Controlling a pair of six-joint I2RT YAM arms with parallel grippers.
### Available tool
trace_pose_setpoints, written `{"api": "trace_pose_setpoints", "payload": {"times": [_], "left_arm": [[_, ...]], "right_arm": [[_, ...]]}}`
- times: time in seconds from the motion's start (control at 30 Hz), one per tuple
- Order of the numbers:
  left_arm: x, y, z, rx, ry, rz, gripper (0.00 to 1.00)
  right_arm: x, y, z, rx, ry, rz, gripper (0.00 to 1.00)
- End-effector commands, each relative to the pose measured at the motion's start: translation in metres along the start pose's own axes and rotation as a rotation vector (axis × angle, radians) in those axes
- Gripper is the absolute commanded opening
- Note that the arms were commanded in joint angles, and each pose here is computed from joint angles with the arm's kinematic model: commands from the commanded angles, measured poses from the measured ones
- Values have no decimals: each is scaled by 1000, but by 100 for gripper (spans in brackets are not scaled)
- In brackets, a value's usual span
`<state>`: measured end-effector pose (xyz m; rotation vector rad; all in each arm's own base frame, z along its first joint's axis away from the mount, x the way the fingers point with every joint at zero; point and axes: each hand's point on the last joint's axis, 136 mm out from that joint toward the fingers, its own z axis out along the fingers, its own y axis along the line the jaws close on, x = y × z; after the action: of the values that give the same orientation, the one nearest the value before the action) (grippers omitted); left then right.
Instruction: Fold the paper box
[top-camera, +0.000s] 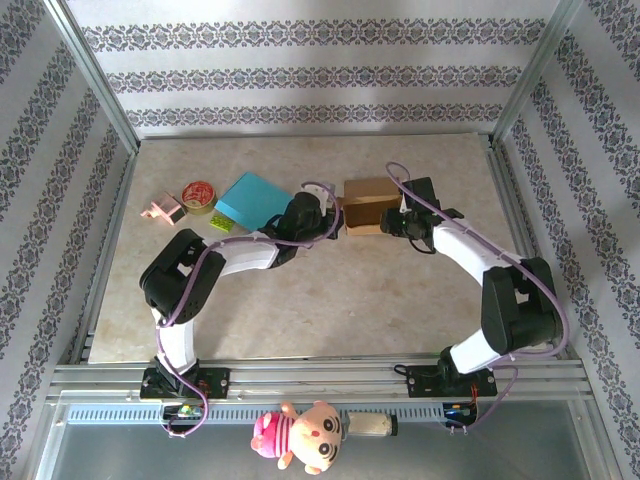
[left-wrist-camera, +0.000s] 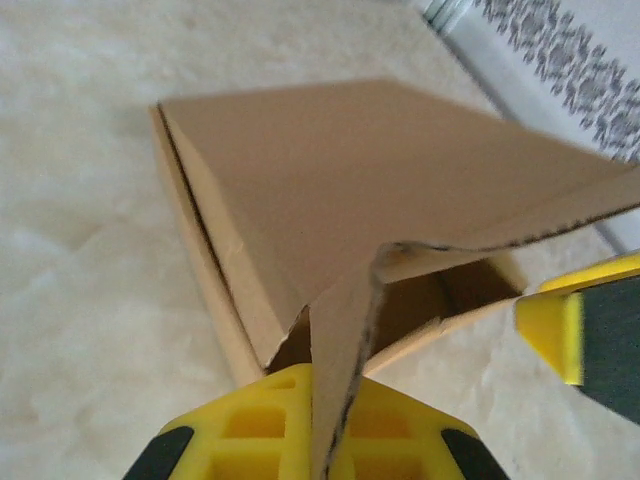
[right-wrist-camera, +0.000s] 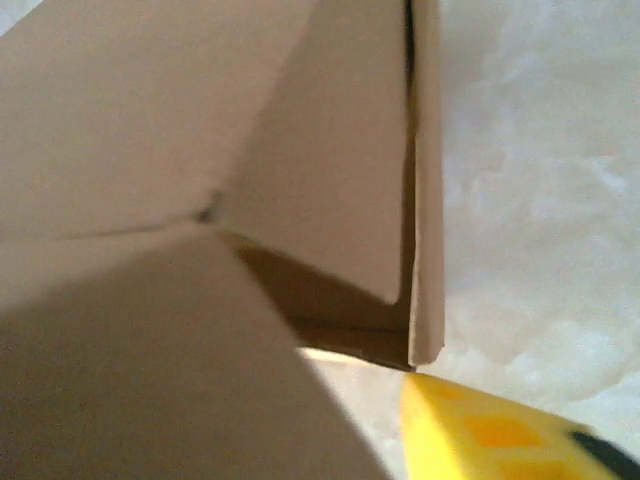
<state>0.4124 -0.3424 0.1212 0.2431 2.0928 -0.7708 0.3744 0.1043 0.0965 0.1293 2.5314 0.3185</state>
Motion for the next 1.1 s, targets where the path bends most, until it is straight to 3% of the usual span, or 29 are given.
{"api": "trace_pose_setpoints", "payload": {"times": [0.0, 0.13, 0.23, 0.53, 0.67, 0.73, 0.93, 1.07], "left_arm": [[7, -24, -5, 52, -17, 80, 0], [18, -22, -4, 45, -23, 81, 2], [16, -24, -4, 53, -44, 71, 12], [1, -50, -4, 119, -61, 106, 19], [4, -50, -9, 116, -77, 103, 36], [7, -49, -13, 115, -79, 105, 37], [17, -49, -15, 119, -49, 102, 35], [21, -49, -27, 118, -59, 104, 40]], "right_arm": [[11, 17, -19, -76, -3, -16, 57], [25, 11, -36, -76, -15, -3, 85], [39, 12, -48, -123, -12, 5, 94], [45, 34, -102, -364, -8, 61, 98], [36, 36, -128, -420, -57, 108, 98], [32, 40, -141, -449, -76, 115, 98], [26, 31, -159, -410, -91, 145, 98], [7, 24, -169, -366, -150, 224, 98]]}}
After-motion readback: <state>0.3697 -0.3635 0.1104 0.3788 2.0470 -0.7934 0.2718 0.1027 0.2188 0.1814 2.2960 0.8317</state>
